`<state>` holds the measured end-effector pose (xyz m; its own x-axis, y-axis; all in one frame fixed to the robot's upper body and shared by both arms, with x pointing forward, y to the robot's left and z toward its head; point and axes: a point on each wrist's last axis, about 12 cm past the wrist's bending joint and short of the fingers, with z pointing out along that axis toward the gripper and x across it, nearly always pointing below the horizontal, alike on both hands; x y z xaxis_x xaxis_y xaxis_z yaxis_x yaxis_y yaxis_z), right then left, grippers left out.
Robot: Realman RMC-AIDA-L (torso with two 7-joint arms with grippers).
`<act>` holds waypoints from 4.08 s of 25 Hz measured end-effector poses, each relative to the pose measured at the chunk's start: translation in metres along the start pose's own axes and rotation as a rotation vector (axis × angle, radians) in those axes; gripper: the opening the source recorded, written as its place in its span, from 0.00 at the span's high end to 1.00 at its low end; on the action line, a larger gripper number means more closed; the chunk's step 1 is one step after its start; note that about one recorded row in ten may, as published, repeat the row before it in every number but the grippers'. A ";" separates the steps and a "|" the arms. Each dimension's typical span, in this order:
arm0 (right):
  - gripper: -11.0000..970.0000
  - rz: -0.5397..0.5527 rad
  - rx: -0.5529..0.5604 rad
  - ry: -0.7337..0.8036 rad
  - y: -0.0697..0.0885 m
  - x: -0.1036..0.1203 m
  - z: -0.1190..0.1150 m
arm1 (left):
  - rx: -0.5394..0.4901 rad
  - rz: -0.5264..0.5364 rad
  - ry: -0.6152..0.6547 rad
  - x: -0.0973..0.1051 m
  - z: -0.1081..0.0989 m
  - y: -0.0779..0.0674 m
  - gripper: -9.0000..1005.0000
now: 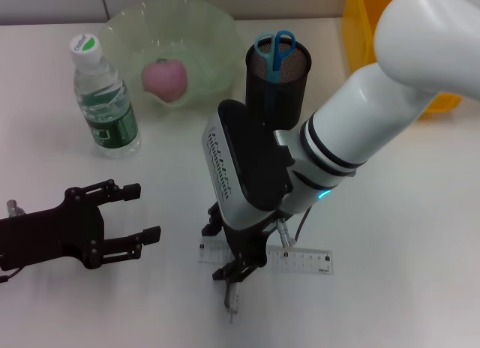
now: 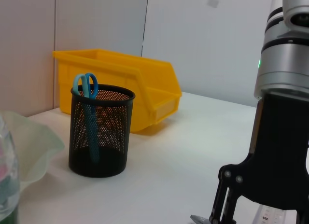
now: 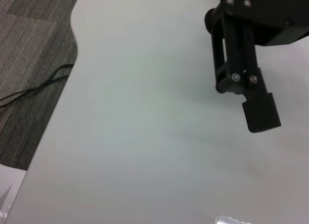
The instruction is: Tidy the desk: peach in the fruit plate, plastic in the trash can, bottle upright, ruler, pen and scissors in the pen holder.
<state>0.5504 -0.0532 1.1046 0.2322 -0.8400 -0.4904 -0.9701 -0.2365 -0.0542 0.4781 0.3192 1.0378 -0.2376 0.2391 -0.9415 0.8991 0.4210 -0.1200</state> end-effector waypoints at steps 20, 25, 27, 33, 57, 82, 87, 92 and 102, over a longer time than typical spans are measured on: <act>0.60 0.044 -0.012 -0.066 0.002 0.001 -0.018 | -0.003 -0.015 -0.003 0.000 -0.001 0.000 0.21; 0.60 0.108 -0.006 -0.146 0.000 0.011 -0.041 | -0.002 -0.015 -0.003 0.000 0.000 0.000 0.21; 0.60 0.135 0.007 -0.190 0.000 0.018 -0.053 | -0.001 -0.014 -0.004 0.000 0.000 0.000 0.21; 0.60 0.206 0.067 -0.408 0.008 0.052 -0.099 | 0.009 -0.015 -0.011 -0.002 0.002 0.000 0.21; 0.60 0.184 0.366 -1.069 0.047 0.131 -0.098 | 0.054 -0.015 -0.060 -0.014 0.021 -0.001 0.21; 0.60 0.101 0.418 -1.096 0.051 0.132 -0.103 | 0.043 -0.023 -0.096 -0.014 0.026 -0.004 0.21; 0.60 0.010 0.464 -1.083 0.052 0.131 -0.104 | 0.048 -0.021 -0.102 -0.015 0.029 -0.005 0.21; 0.60 -0.108 0.525 -1.062 0.051 0.129 -0.109 | 0.057 -0.025 -0.112 -0.016 0.030 -0.006 0.21; 0.60 -0.284 0.722 -1.027 0.045 0.129 -0.115 | 0.061 -0.039 -0.130 -0.017 0.034 -0.008 0.21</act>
<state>0.5450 -0.2281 1.1391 0.5879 0.0310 -0.8083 -0.7889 0.2427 -0.5645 0.4872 0.2818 1.0445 -0.2267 0.1070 -0.9681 0.9118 0.3727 -0.1723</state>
